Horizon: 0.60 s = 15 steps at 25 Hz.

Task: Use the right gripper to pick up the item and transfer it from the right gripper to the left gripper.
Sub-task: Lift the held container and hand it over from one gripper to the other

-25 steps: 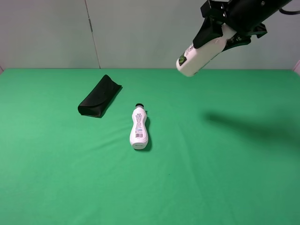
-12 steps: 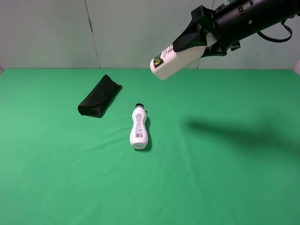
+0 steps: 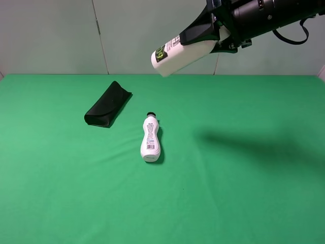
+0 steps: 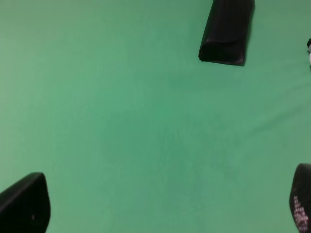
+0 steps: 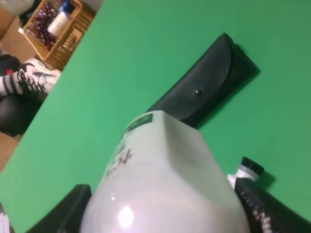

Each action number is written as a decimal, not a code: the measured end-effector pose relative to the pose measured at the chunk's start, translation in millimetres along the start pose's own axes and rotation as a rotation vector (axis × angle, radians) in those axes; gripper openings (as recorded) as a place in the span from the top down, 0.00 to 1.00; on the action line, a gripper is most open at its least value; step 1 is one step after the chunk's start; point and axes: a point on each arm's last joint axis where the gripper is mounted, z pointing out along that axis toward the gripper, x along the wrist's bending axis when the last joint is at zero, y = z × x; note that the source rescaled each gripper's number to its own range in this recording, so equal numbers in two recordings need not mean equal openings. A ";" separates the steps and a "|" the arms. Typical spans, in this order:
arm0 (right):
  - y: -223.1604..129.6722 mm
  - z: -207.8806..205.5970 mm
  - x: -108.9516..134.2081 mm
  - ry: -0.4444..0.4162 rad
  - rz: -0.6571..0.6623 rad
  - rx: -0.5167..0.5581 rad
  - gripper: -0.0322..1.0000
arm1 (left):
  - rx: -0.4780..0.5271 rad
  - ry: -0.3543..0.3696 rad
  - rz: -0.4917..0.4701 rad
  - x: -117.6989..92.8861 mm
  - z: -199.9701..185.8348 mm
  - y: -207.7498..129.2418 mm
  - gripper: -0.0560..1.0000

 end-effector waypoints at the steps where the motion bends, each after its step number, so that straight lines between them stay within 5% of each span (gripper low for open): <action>1: 0.1 0.0 -0.1 -0.001 -0.001 -0.001 0.94 | 0.000 0.000 0.000 0.0 0.0 0.0 0.00; 15: 1.9 0.0 -2.1 -0.023 -0.012 -0.021 0.94 | 0.000 0.000 0.000 0.0 0.0 0.0 0.00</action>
